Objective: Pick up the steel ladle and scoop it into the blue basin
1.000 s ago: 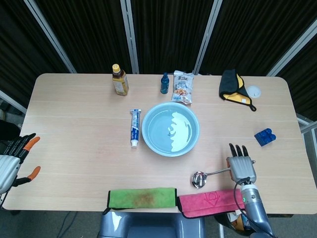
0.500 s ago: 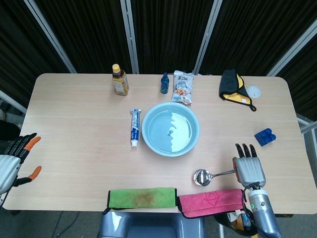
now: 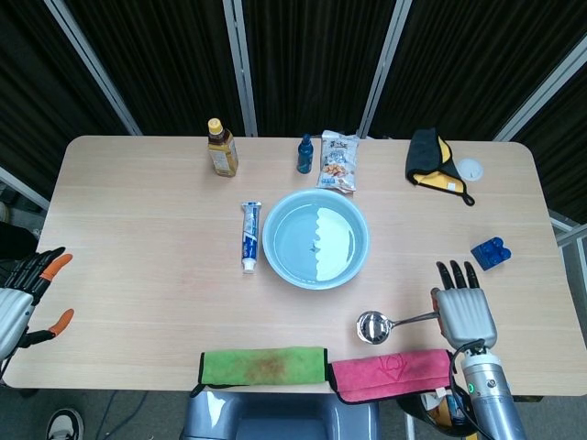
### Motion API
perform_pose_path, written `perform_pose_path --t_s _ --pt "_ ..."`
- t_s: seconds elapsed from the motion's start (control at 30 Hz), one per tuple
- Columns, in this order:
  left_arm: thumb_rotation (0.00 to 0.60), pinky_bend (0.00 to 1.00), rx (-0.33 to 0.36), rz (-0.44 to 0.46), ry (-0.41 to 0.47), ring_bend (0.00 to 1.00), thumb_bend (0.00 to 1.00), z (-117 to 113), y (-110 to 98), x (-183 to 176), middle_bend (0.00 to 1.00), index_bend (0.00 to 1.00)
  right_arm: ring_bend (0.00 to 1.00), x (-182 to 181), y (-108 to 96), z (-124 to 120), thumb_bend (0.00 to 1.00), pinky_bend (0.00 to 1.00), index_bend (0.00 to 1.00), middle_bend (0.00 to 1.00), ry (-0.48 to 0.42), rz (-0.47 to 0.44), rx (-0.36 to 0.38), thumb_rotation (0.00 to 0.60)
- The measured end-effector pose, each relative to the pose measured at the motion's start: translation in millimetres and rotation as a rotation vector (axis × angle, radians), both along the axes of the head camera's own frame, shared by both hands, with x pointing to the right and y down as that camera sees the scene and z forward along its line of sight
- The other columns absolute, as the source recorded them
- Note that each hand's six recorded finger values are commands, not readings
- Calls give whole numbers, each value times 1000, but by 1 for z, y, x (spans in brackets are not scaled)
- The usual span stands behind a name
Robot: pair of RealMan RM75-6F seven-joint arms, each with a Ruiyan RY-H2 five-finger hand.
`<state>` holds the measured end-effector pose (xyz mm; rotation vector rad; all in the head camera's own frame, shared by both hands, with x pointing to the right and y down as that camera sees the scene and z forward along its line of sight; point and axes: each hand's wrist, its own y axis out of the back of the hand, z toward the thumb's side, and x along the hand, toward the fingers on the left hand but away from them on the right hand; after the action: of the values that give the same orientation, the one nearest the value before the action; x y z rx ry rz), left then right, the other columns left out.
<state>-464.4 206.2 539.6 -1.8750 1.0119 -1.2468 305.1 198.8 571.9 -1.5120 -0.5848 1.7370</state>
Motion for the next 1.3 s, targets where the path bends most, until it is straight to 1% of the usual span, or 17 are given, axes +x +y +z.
perform_pose_path --t_s 0.23,0.37,0.53,0.73,0.9,1.07,1.3 --pt "600 0 2 -15 1 0 372 -1 -2 -4 0 5 0 -15 -20 -15 760 0 698 81 8 -3 -4 600" --pt "600 0 -7 -35 -11 0 370 3 -6 -9 0 10 0 -26 -31 -20 761 0 698 82 11 -13 -17 600" --pt "600 0 2 -39 -9 0 371 4 -10 -8 0 20 0 -43 -52 -25 761 0 698 85 4 -22 -14 600" --pt "600 0 0 -58 -5 0 374 6 -13 -13 0 21 0 -59 -64 -23 761 0 698 85 -24 1 -50 600" --pt "600 0 38 -67 2 0 374 7 -20 -14 0 19 0 -71 -72 -21 761 0 698 86 -56 33 -88 600" --pt "600 0 32 -79 -3 0 374 9 -22 -16 0 20 0 -84 -87 -25 760 0 698 87 -70 42 -94 600" --pt "600 0 25 -106 -18 0 372 11 -24 -21 0 21 0 -97 -105 -19 760 0 698 89 -73 52 -108 600"
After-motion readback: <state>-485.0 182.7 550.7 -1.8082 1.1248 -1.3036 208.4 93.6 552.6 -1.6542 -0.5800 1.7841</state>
